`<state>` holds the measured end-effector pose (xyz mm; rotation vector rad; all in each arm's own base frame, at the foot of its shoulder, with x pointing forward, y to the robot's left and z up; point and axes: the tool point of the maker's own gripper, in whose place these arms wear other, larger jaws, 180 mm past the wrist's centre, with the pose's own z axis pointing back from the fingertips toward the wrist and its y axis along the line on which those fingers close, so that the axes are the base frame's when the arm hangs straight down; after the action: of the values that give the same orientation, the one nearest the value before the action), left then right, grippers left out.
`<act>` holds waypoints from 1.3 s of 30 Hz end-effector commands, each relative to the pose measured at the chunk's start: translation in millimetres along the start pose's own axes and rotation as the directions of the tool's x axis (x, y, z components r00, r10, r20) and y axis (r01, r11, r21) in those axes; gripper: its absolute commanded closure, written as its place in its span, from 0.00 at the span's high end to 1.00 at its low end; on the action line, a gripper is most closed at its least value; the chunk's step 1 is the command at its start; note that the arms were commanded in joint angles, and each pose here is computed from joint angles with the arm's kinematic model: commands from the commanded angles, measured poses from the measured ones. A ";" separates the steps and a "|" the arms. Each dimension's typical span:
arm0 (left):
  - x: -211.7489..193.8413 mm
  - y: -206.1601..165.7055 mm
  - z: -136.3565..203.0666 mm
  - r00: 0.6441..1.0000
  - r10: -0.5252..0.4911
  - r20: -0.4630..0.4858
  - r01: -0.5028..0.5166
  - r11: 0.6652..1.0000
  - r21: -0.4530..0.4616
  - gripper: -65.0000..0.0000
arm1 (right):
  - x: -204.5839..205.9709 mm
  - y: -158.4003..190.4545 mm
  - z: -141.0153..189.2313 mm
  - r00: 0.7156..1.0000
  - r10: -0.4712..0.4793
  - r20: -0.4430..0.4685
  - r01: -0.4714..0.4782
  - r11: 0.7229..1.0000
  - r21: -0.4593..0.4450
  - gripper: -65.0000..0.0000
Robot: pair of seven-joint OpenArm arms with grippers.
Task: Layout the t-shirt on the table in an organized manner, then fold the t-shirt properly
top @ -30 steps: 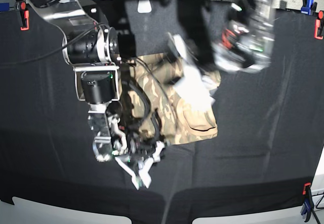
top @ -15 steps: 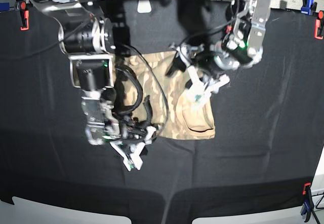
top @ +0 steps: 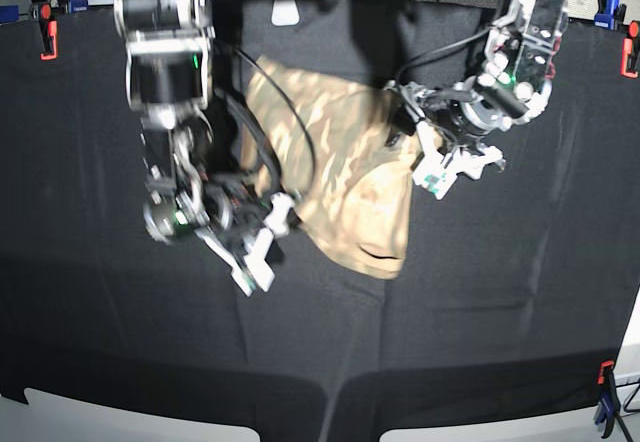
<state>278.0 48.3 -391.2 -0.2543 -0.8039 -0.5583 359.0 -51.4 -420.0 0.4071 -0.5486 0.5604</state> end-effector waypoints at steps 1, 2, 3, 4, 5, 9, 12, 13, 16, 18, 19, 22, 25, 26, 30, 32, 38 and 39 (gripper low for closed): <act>13.7 6.2 2.8 0.999 -0.014 0.046 0.013 1.000 0.018 0.55 | 1.6 -1.2 6.1 1.000 0.026 -0.010 -0.026 1.000 -0.017 0.33; 14.0 6.3 2.8 0.999 -0.015 0.046 0.014 1.000 0.019 0.55 | -2.4 1.7 8.1 1.000 0.030 -0.010 -0.030 0.999 -0.019 0.33; 13.4 7.6 2.8 0.999 -0.023 0.043 0.022 0.999 0.026 0.55 | -6.2 4.4 10.2 0.999 0.034 -0.010 -0.034 0.999 -0.023 0.33; 13.0 8.6 2.7 0.999 -0.031 0.040 0.029 0.999 0.033 0.55 | -10.3 7.5 12.0 0.999 0.037 -0.010 -0.038 0.999 -0.025 0.33; 12.7 9.2 2.7 0.999 -0.034 0.038 0.033 0.999 0.036 0.55 | -14.4 11.1 13.9 0.999 0.041 -0.007 -0.041 0.999 -0.026 0.33; 10.3 17.5 3.1 0.996 -0.084 0.018 0.083 0.993 0.082 0.55 | -32.4 25.8 23.0 0.999 0.053 -0.009 -0.053 0.998 -0.033 0.33; 14.8 25.2 3.2 0.992 -0.121 0.019 0.118 0.986 0.117 0.55 | -46.6 37.5 31.8 0.998 0.063 -0.018 -0.063 0.997 -0.039 0.33; 17.8 29.5 3.3 0.990 -0.136 0.020 0.132 0.982 0.135 0.55 | -51.1 41.8 34.9 0.998 0.066 -0.019 -0.066 0.997 -0.041 0.33; 33.7 47.8 4.5 0.986 -0.163 0.035 0.152 0.966 0.209 0.55 | -63.1 54.4 44.7 0.997 0.073 -0.019 -0.074 0.996 -0.045 0.33; 47.0 53.8 4.6 0.983 -0.174 0.057 0.157 0.962 0.224 0.55 | -68.8 66.6 50.4 0.998 0.067 -0.003 -0.067 0.997 -0.026 0.33; 53.3 56.5 4.7 0.981 -0.179 0.068 0.160 0.960 0.231 0.55 | -71.4 73.5 53.0 0.998 0.059 0.005 -0.059 0.998 -0.011 0.33; 65.8 60.6 4.9 0.980 -0.178 0.093 0.152 0.960 0.235 0.55 | -80.4 91.4 58.7 0.999 0.035 0.018 -0.036 0.999 0.031 0.33; 68.1 63.0 4.9 0.980 -0.178 0.087 0.153 0.959 0.240 0.55 | -88.7 104.7 61.2 1.000 0.007 0.024 -0.009 0.998 0.070 0.33; 68.0 63.5 4.9 0.981 -0.178 0.083 0.153 0.958 0.241 0.55 | -91.0 109.0 61.3 1.000 -0.005 0.026 0.002 0.996 0.086 0.33; 64.2 65.0 4.6 0.983 -0.173 0.058 0.154 0.958 0.243 0.55 | -98.1 117.1 61.4 0.999 -0.029 0.023 0.026 0.993 0.113 0.33; 63.8 65.3 4.6 0.983 -0.173 0.055 0.155 0.958 0.243 0.55 | -96.2 119.2 61.8 0.999 -0.036 0.031 0.032 0.991 0.126 0.33; 60.2 66.0 4.5 0.985 -0.168 0.035 0.155 0.957 0.244 0.55 | -87.1 137.2 65.2 0.994 -0.089 0.065 0.072 0.971 0.228 0.33; 59.6 66.1 4.5 0.985 -0.167 0.032 0.155 0.957 0.244 0.55 | -86.4 138.3 65.5 0.993 -0.094 0.068 0.075 0.969 0.235 0.33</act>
<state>336.8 83.7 -358.8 0.0172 -0.8885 -0.6027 184.9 -16.4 -401.5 0.6447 -0.4938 0.5212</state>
